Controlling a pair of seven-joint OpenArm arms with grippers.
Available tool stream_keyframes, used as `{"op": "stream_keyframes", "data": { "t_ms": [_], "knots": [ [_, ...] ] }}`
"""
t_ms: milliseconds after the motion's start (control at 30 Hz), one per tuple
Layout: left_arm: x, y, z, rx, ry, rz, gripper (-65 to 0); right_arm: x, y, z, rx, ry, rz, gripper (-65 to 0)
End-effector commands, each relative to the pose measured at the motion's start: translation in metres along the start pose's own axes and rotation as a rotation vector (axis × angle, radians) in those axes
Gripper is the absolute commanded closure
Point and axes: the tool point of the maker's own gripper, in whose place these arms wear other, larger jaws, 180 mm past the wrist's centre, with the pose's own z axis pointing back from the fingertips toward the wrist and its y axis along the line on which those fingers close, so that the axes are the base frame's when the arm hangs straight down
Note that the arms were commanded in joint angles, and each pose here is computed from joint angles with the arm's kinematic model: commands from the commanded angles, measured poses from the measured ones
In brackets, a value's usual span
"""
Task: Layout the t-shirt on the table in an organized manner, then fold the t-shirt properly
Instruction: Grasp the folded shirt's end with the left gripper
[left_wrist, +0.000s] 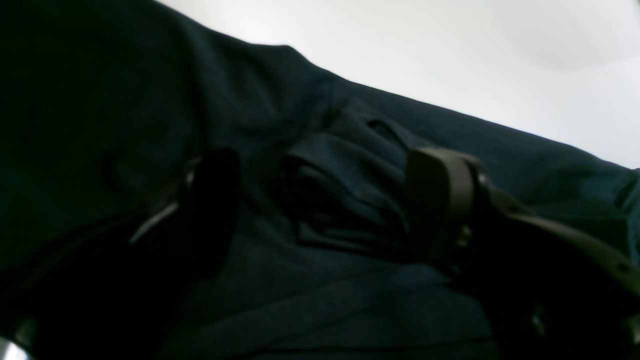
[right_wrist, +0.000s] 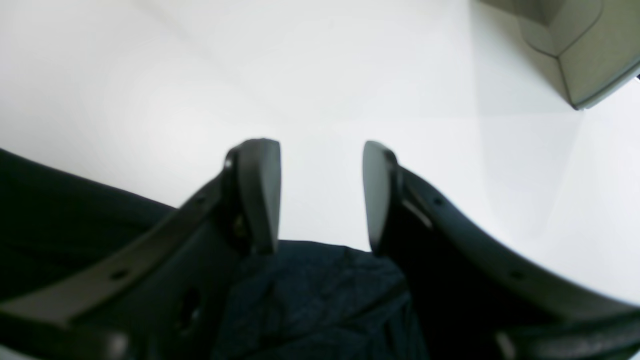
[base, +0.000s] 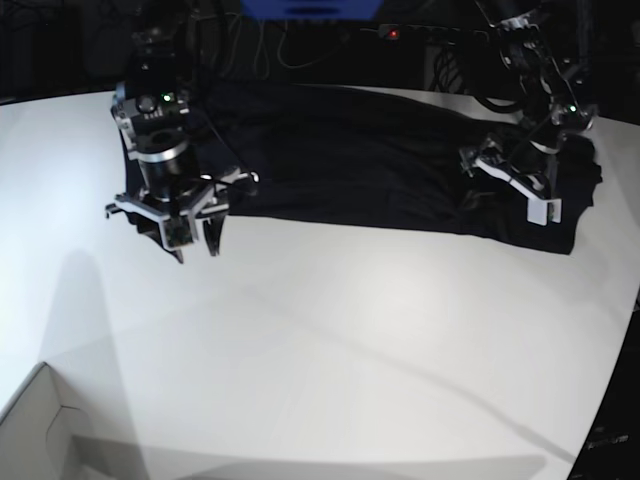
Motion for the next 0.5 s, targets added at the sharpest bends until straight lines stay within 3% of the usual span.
{"op": "stream_keyframes", "data": {
  "t_ms": [0, 467],
  "knots": [
    [0.014, -0.002, 0.002, -0.012, -0.047, -0.009, -46.7, 0.014, -0.002, 0.001, -0.005, -0.051, -0.002, -26.6],
    [0.01, -0.021, -0.012, -0.068, -0.021, -0.026, -23.6, 0.013, -0.002, 0.001, -0.006, -0.049, -0.003, -26.6]
  ]
}}
